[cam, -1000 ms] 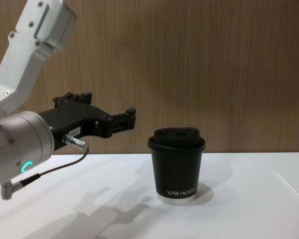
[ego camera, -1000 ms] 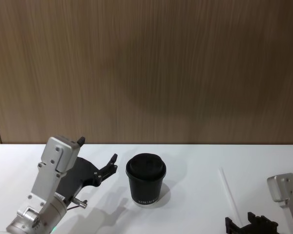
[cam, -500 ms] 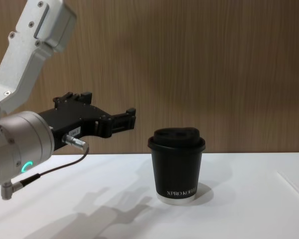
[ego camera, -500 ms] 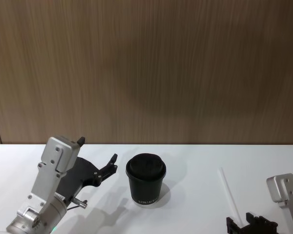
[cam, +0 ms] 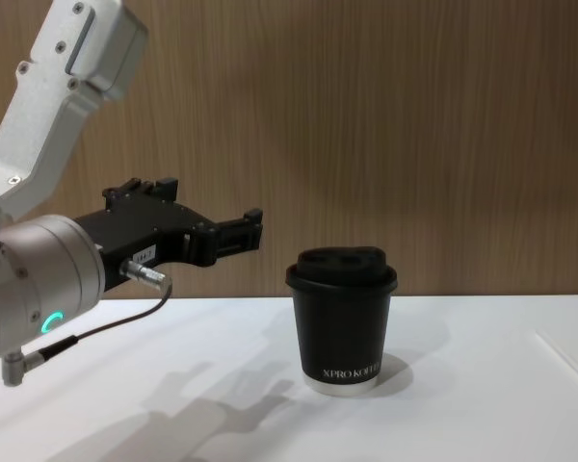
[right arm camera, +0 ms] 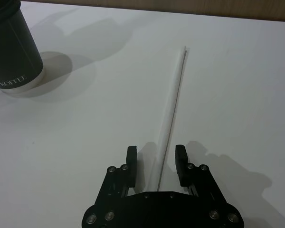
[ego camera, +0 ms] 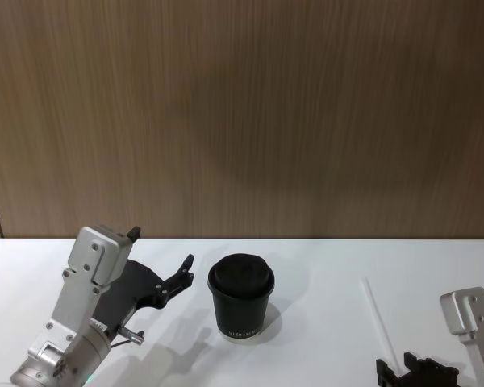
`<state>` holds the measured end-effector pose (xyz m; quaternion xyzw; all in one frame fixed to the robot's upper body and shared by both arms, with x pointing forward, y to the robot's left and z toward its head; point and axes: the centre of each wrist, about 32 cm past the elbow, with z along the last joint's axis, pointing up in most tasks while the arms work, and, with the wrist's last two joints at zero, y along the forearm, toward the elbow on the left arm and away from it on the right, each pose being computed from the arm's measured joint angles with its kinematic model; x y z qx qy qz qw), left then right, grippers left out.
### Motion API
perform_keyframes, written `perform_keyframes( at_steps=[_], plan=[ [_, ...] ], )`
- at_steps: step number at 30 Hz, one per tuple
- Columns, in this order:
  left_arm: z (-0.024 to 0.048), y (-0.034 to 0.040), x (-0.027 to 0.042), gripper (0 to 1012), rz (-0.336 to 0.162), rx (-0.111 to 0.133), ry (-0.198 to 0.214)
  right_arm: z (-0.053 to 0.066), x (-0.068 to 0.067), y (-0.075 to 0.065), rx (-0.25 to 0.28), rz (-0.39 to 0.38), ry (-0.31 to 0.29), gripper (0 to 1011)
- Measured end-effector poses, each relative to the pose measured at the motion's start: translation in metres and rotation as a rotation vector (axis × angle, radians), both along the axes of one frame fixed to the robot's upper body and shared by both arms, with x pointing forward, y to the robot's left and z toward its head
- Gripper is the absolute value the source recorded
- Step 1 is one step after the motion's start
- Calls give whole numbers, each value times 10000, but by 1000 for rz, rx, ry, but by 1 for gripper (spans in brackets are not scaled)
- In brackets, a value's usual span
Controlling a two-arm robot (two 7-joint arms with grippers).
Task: Pick up the straw with one hand, pass it to the other hand, and insert it into the cup.
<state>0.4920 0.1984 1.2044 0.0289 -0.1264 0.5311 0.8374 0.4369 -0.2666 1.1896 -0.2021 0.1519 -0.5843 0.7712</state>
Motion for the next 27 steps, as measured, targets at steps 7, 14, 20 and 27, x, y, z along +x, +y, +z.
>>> perform_keyframes(
  at_steps=[7,14,20,27],
  plan=[
    [0,0,0,1003,0,0,0,0,0,0,0,0,0,445],
    [0,0,0,1003,0,0,0,0,0,-1,0,0,0,399],
    [0,0,0,1003,0,0,0,-1,0,0,0,0,0,355],
    [0,0,0,1003,0,0,0,-1,0,0,0,0,1,314]
  ],
)
